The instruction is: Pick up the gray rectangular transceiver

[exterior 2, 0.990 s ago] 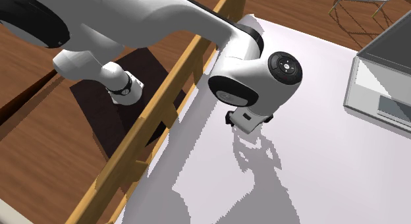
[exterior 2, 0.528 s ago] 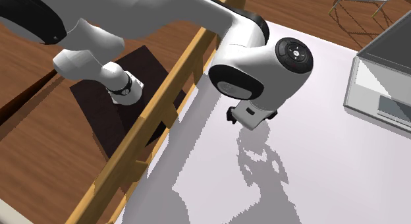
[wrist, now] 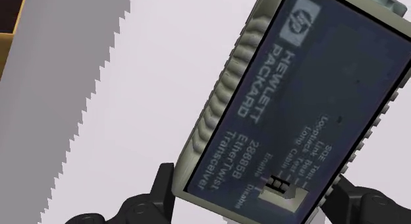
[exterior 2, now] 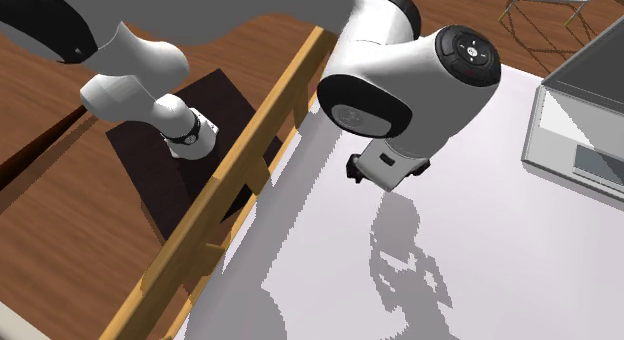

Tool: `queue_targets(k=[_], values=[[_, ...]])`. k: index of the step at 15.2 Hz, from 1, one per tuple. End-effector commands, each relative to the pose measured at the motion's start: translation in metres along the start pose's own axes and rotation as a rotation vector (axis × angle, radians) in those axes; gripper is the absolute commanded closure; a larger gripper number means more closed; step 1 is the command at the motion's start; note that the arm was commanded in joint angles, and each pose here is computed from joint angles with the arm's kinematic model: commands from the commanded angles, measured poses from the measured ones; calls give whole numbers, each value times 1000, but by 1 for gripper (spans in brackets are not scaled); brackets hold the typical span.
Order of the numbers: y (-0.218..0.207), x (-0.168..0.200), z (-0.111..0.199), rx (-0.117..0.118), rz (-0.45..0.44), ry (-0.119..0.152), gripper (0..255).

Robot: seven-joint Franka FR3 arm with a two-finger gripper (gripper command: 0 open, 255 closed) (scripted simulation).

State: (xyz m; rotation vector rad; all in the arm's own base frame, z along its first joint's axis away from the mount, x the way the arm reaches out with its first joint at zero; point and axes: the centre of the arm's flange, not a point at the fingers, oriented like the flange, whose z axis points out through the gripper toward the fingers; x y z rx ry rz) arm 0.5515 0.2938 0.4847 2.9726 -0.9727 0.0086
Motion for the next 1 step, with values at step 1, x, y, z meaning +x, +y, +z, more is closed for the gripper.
queue_targets(k=[1], values=[[0, 0, -3, 0, 0, 0, 255]])
